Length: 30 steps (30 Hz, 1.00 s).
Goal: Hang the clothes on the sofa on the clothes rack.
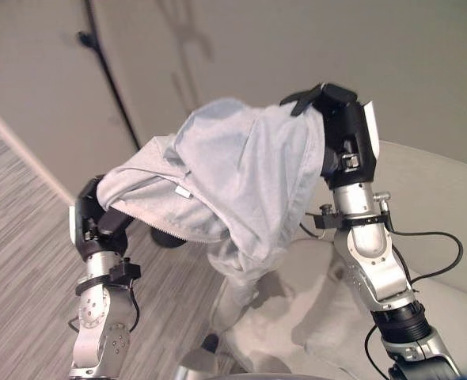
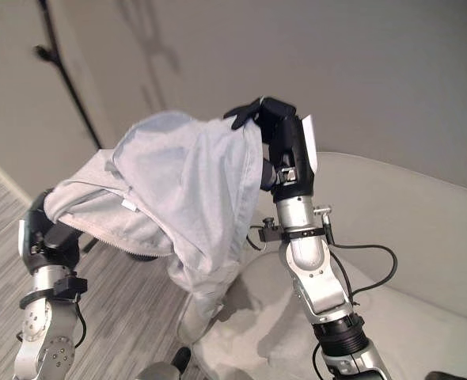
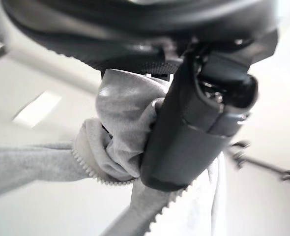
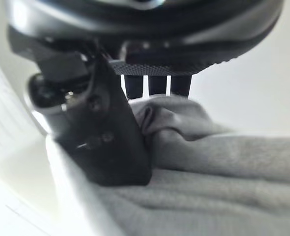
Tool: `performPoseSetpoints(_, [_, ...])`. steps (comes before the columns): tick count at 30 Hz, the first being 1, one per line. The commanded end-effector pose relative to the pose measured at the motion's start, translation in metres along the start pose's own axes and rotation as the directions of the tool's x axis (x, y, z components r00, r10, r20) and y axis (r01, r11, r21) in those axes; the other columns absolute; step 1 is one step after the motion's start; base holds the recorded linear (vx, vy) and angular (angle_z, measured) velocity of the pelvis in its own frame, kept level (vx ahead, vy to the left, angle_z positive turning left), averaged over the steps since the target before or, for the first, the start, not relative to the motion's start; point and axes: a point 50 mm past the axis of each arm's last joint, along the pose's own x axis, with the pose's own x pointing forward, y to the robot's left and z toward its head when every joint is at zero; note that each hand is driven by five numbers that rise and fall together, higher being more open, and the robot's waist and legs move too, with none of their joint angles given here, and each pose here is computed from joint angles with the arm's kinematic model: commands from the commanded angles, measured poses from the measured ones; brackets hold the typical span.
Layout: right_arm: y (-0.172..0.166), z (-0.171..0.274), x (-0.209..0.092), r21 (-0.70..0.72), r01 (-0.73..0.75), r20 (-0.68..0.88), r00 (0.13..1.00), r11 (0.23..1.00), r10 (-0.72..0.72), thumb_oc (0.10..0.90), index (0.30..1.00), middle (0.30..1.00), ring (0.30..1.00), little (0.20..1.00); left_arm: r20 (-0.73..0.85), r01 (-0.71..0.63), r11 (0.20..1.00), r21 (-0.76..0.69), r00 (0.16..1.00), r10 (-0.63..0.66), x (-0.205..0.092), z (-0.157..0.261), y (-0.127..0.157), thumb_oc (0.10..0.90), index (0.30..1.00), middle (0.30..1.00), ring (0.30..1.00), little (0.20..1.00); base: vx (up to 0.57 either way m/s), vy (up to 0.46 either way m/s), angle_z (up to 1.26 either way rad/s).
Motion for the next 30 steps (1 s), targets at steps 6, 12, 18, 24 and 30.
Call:
performPoseSetpoints(6, [-0.022, 0.063, 0.023, -0.039, 0.063, 0.367, 0.929, 0.997, -0.045, 0.400, 0.300, 0.300, 0.300, 0.300, 0.292, 0.230, 0.971, 0.069, 0.926, -0.240, 0.011, 0.051, -0.038, 0.400, 0.300, 0.300, 0.300, 0.300, -0.19, 0.141, 0.67])
performPoseSetpoints(12, [-0.025, 0.036, 0.005, -0.040, 0.027, 0.208, 0.978, 0.999, -0.018, 0.400, 0.300, 0.300, 0.300, 0.300, 0.180, 0.301, 0.953, 0.037, 0.936, -0.303, 0.007, 0.031, -0.046, 0.400, 0.300, 0.300, 0.300, 0.300, -0.18, 0.432, 0.44])
performPoseSetpoints(18, [-0.036, 0.008, -0.021, -0.036, 0.082, 0.041, 0.996, 0.996, -0.081, 0.400, 0.300, 0.300, 0.300, 0.300, 0.103, 0.345, 0.935, 0.076, 0.930, -0.352, -0.003, 0.016, -0.049, 0.400, 0.300, 0.300, 0.300, 0.300, -0.15, 0.469, 0.13])
performPoseSetpoints(24, [-0.057, -0.010, -0.058, -0.138, 0.160, -0.117, 0.977, 0.977, -0.176, 0.400, 0.300, 0.300, 0.300, 0.300, 0.030, 0.428, 0.900, 0.077, 0.902, -0.431, -0.006, 0.003, -0.060, 0.400, 0.300, 0.300, 0.300, 0.300, -0.28, 0.551, 0.60])
performPoseSetpoints(30, [-0.065, -0.002, -0.055, -0.182, 0.223, -0.053, 0.970, 0.958, -0.237, 0.400, 0.300, 0.300, 0.300, 0.300, 0.063, 0.401, 0.889, 0.222, 0.904, -0.423, 0.004, 0.007, -0.056, 0.400, 0.300, 0.300, 0.300, 0.300, -0.14, 0.465, 0.62])
